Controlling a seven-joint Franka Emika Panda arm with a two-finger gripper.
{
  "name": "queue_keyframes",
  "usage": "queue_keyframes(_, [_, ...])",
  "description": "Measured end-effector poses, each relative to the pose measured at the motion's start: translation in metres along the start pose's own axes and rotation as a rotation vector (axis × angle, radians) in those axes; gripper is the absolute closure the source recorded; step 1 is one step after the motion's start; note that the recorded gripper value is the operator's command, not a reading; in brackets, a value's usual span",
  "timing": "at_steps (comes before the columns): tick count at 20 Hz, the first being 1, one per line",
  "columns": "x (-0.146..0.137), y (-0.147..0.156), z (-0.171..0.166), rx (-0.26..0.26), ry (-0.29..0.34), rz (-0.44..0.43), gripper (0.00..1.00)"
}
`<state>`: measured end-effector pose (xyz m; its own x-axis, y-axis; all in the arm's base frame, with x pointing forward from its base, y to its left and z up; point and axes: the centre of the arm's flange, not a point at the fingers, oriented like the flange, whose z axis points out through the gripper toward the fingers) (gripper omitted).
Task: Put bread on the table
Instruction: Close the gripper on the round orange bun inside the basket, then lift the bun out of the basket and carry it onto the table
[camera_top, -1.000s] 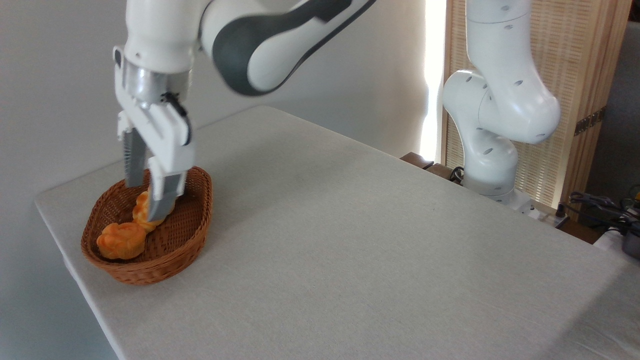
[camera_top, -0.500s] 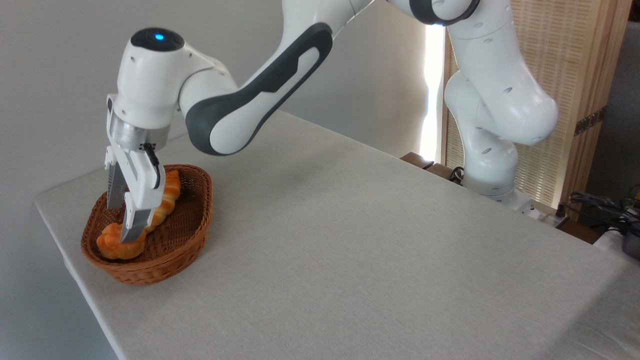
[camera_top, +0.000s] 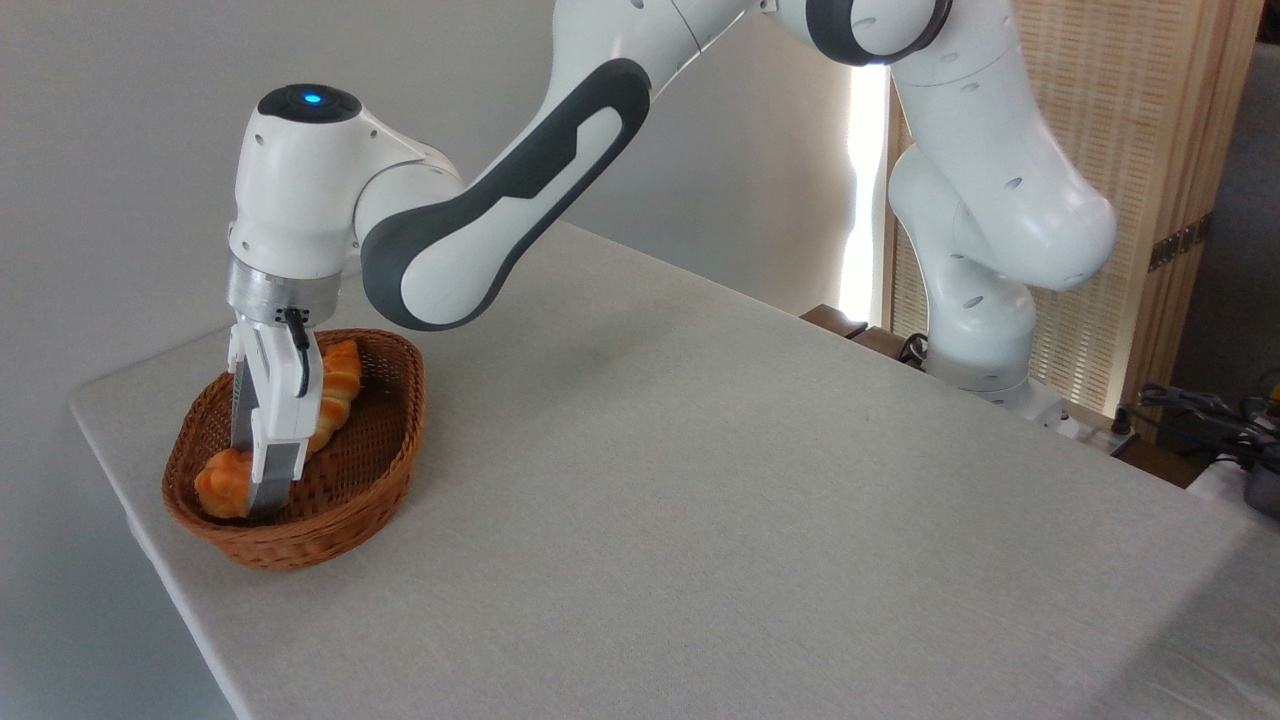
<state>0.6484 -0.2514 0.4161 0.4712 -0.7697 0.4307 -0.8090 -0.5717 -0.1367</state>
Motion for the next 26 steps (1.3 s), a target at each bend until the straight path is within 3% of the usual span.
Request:
queue_keyframes(1, [0.001,0.002,0.002,-0.004,0.0,0.002,0.83])
queue_keyframes(5, [0.004,0.009,0.005,-0.015,0.002,0.01,0.9])
queue_keyframes(17, [0.007,0.002,-0.003,-0.006,0.016,-0.005,0.91])
queue_keyframes(20, [0.009,-0.008,-0.026,-0.016,0.052,-0.076,0.9])
queue_keyframes(22, [0.0,-0.026,-0.055,-0.046,0.039,-0.134,0.89])
queue_keyframes(24, [-0.016,-0.041,-0.09,-0.077,-0.015,-0.16,0.89])
queue_keyframes(26, [-0.037,-0.044,-0.119,-0.147,-0.111,-0.12,0.89])
